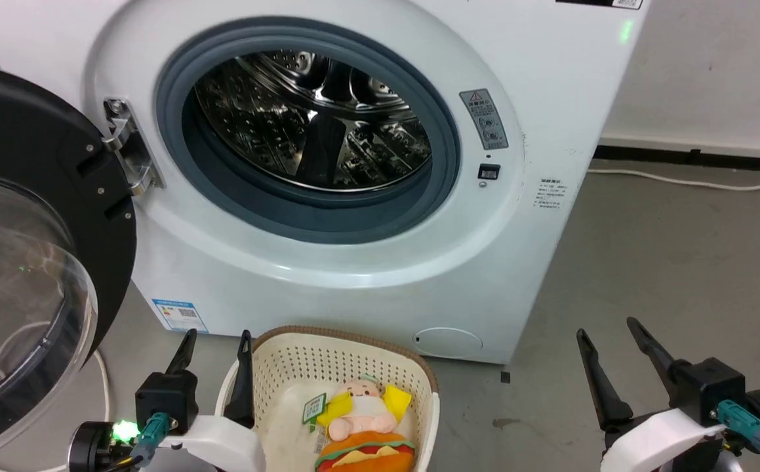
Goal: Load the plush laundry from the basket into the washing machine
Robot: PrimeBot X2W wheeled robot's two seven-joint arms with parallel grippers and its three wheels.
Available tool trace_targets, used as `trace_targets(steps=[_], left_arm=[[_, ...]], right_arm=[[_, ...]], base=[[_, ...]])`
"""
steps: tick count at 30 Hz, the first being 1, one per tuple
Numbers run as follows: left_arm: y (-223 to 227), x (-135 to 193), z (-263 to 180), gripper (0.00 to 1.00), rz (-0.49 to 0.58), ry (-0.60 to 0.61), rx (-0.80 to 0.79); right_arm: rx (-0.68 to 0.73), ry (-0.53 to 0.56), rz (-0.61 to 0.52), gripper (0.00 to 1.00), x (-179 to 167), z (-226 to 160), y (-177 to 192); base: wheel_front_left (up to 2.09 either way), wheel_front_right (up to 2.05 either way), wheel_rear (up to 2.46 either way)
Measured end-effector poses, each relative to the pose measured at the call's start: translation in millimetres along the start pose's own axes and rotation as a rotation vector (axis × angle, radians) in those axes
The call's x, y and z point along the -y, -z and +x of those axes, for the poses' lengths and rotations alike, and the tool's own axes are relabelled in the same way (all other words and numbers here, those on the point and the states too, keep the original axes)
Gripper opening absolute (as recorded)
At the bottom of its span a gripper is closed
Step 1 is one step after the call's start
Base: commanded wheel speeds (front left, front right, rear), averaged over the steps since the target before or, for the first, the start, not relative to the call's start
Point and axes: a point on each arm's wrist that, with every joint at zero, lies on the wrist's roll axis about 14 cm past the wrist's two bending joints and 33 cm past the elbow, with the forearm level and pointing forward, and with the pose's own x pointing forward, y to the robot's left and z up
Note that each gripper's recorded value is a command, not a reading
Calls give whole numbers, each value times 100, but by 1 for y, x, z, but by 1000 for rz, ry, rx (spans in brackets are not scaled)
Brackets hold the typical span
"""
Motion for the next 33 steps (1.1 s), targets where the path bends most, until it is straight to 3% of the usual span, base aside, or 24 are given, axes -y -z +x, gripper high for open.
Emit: trace_targets(steps=[18, 33], left_arm=[[47, 31, 39, 100, -1, 112, -113], [137, 63, 67, 100, 16, 251, -384]], right_arm=[[-24, 51, 44, 100, 19, 16, 18], [-77, 120, 117, 100, 40, 23, 47]], base=[[0, 0, 0], [0, 0, 0]])
